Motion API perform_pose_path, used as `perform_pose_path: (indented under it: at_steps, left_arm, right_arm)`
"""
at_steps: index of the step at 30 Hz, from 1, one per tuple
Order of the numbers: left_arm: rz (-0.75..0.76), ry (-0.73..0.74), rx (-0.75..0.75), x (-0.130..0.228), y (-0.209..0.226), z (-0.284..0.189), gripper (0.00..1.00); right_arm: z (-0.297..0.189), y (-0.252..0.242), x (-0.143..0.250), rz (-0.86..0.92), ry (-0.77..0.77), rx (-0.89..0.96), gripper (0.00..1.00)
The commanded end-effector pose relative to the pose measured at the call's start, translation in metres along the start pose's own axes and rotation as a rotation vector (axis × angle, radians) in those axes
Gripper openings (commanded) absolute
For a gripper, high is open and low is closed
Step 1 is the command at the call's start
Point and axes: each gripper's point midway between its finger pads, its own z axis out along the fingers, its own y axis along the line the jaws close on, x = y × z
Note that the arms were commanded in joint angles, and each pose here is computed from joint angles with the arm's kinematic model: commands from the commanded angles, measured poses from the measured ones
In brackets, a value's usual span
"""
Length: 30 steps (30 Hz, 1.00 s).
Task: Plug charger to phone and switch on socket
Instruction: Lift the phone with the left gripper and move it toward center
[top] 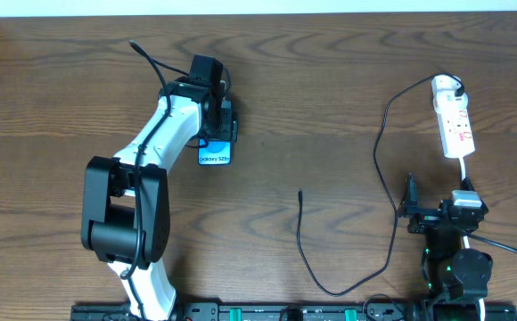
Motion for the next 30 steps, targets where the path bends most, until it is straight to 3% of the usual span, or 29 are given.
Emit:
perform_pose_path:
  at_steps: [1, 15, 24, 30]
  left_arm:
    - [0.000, -0.027, 0.072, -0.005, -0.011, -0.015, 0.08]
    - [-0.032, 0.007, 0.769, -0.009, -0.120, -0.064, 0.07]
    - [-0.264, 0.121, 1.118, -0.031, -0.158, -0.117, 0.07]
    - [-0.562, 0.298, 1.152, -0.042, -0.162, -0.128, 0.07]
  right_arm:
    - [0.000, 0.002, 0.000, -0.012, -0.002, -0.008, 0.99]
    - [0.000, 0.002, 0.000, -0.011, -0.002, -0.008, 0.99]
    - [0.000, 0.002, 0.000, -0.012, -0.002, -0.008, 0.99]
    - [0.000, 0.002, 0.000, -0.012, -0.002, -0.008, 0.99]
